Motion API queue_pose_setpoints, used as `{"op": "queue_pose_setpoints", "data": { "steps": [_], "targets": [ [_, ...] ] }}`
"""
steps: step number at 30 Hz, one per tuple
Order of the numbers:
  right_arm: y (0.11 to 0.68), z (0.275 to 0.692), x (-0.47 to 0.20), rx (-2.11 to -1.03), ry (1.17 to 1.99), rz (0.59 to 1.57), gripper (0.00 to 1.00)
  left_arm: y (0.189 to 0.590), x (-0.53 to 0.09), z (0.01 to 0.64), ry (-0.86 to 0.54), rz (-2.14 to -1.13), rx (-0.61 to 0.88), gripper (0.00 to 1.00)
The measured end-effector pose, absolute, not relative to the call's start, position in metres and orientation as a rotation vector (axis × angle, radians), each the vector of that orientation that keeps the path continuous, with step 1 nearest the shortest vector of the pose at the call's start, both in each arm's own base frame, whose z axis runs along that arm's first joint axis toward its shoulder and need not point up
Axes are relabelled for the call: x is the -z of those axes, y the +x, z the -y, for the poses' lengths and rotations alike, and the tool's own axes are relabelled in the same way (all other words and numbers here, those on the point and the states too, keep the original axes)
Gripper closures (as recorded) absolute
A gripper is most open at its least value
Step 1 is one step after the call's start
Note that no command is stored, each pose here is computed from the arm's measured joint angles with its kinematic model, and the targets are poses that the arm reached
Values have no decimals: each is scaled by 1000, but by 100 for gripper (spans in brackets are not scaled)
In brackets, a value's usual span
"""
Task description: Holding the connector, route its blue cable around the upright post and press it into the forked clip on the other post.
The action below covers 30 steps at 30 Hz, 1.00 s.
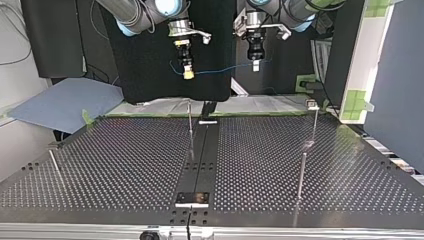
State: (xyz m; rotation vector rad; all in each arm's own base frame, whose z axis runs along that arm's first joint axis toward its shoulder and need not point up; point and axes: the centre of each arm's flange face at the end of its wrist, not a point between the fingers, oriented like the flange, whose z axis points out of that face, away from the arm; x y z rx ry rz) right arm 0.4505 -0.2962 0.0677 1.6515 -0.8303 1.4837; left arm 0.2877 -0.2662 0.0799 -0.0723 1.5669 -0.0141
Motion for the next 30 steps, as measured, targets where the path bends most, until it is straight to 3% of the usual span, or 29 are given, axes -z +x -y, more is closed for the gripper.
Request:
{"op": "queue_pose_setpoints", "data": {
  "steps": [10,21,30],
  "targets": [
    [450,296,-68,-1484,1651,830,100,287,-96,280,-59,-1547,1,100],
    [451,296,-68,-1484,1652,830,100,253,-96,296,5,-1610,-29,100],
    [451,296,-68,-1484,1652,830,100,246,-95,300,24,-1618,-23,100]
  ]
}}
